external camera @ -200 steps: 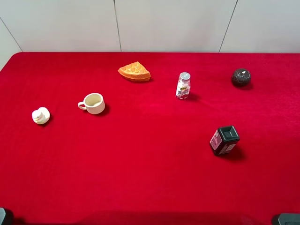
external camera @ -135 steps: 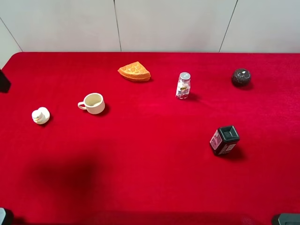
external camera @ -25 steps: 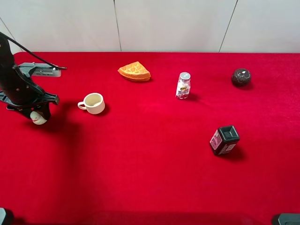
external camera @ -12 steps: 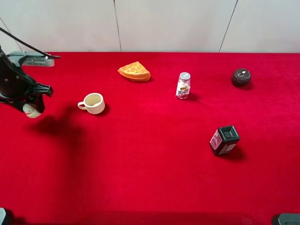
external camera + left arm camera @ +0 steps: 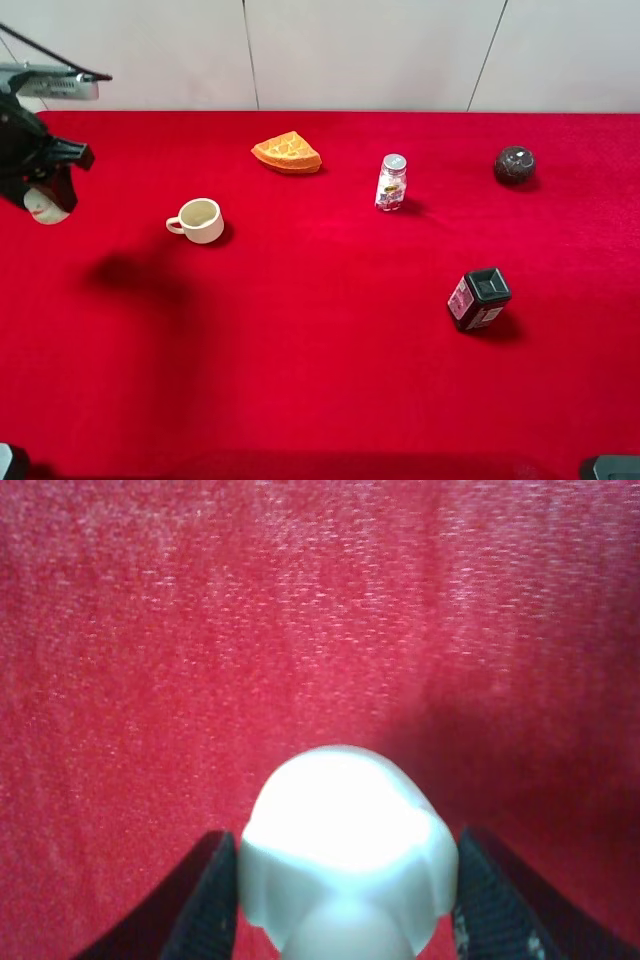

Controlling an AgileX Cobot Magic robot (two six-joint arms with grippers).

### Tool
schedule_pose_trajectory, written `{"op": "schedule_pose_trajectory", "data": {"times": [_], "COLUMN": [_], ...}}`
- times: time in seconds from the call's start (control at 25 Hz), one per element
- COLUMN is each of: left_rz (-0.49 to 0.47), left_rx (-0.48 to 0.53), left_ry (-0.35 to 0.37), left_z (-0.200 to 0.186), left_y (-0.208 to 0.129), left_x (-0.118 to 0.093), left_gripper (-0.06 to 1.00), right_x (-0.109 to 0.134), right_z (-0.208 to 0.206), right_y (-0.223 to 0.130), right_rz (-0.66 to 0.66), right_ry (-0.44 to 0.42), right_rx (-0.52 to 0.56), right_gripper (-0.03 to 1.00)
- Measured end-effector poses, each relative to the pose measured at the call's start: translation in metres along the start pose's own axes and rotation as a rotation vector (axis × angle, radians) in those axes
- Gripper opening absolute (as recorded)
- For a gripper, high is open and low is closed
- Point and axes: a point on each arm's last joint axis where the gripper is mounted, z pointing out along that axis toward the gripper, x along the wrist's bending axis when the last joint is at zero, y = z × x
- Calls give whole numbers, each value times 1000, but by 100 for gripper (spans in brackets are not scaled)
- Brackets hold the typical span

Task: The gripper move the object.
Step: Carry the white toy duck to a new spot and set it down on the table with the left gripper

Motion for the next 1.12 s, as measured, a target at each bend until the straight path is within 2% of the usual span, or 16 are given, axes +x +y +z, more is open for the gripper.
{"op": "schedule_pose_trajectory", "data": {"times": [0.48,1.12], "left_rz": [57,164], "left_rx": [-92,-122], "left_ry": [-23,-71], "left_z": [-39,-51], "left_y": [24,10], "left_x": [-48,-122], "left_gripper": [46,46], "right_x": [0,0], "right_z": [0,0], "right_y": [0,0], "right_rz": [0,0], "right_ry": [0,0], "right_rx": [0,0], "right_gripper": [69,69]}}
